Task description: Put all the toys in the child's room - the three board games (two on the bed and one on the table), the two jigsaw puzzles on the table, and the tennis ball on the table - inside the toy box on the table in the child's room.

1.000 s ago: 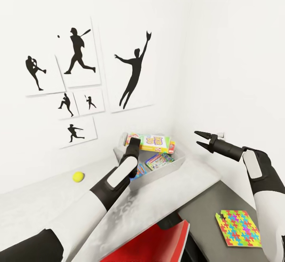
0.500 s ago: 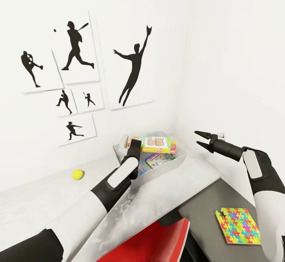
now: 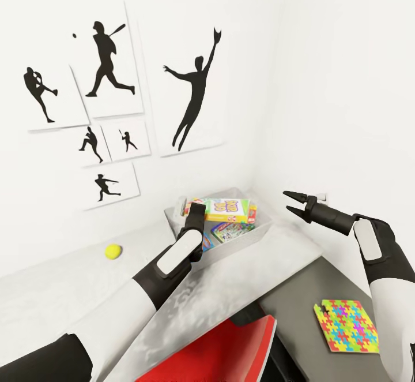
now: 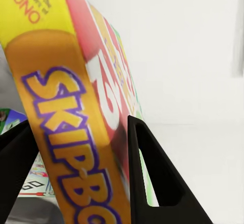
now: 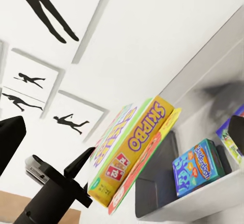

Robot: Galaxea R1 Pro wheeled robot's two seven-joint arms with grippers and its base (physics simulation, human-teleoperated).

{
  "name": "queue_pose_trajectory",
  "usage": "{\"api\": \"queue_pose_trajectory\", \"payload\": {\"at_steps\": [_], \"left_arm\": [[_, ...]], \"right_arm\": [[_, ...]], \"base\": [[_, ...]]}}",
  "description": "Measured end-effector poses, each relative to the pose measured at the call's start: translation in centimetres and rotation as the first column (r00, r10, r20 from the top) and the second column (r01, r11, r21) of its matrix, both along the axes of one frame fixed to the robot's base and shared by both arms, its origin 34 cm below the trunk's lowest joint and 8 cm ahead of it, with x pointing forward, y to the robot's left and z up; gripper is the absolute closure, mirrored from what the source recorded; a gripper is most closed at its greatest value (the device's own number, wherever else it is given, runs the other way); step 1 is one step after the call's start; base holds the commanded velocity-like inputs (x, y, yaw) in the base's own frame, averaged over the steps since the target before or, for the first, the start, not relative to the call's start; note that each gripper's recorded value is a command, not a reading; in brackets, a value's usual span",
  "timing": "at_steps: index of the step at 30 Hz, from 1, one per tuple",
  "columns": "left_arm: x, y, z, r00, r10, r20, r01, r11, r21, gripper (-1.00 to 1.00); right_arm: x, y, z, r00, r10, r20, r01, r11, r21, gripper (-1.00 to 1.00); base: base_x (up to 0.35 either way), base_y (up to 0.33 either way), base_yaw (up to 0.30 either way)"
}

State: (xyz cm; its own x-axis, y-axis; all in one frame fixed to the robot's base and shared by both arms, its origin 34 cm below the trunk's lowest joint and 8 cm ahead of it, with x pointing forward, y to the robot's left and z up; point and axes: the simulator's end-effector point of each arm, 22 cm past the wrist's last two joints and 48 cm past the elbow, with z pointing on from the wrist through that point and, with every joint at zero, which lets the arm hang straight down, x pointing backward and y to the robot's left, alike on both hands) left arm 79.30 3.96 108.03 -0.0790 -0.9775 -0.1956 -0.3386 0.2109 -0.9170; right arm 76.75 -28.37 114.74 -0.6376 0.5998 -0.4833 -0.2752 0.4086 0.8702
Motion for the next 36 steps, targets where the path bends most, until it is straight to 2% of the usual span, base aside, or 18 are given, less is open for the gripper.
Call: {"api": "queue_pose_trajectory", "payload": {"at_steps": [10, 13, 16, 19, 26, 36], "left_arm": [[0.1, -0.2, 0.3, 1.000, -0.004, 0.012, 0.004, 1.000, -0.001, 1.00], [0.0, -0.7, 1.3, 0.999, -0.018, 0.035, 0.019, 1.000, -0.008, 1.00], [0.5, -0.8, 1.8, 0.999, -0.023, 0.038, 0.024, 1.000, -0.004, 1.00], [0.5, -0.8, 1.8, 0.999, -0.021, 0.036, 0.022, 1.000, -0.007, 1.00], [0.3, -1.7, 1.7, 0.998, -0.061, 0.034, 0.062, 0.998, -0.001, 1.00], [0.3, -1.7, 1.7, 0.997, -0.063, 0.034, 0.063, 0.998, -0.001, 1.00]], "right_arm": [[0.0, 0.0, -0.1, 1.000, 0.001, 0.000, -0.001, 1.000, 0.003, -1.00], [0.0, 0.0, -0.1, 1.000, 0.002, 0.000, -0.002, 1.000, 0.003, -1.00], [0.3, 0.8, 0.0, 1.000, 0.013, -0.015, -0.013, 1.000, 0.024, -1.00], [0.4, 0.9, 0.2, 0.999, 0.022, -0.024, -0.022, 0.999, 0.031, -1.00], [-0.3, 1.6, -1.4, 0.998, 0.030, -0.055, -0.027, 0.999, 0.039, -1.00], [-0.3, 1.8, -1.6, 0.998, 0.032, -0.058, -0.030, 0.999, 0.040, -1.00]], "base": [[0.000, 0.000, 0.000], [0.000, 0.000, 0.000], [0.000, 0.000, 0.000], [0.000, 0.000, 0.000], [0.000, 0.000, 0.000], [0.000, 0.000, 0.000]]}}
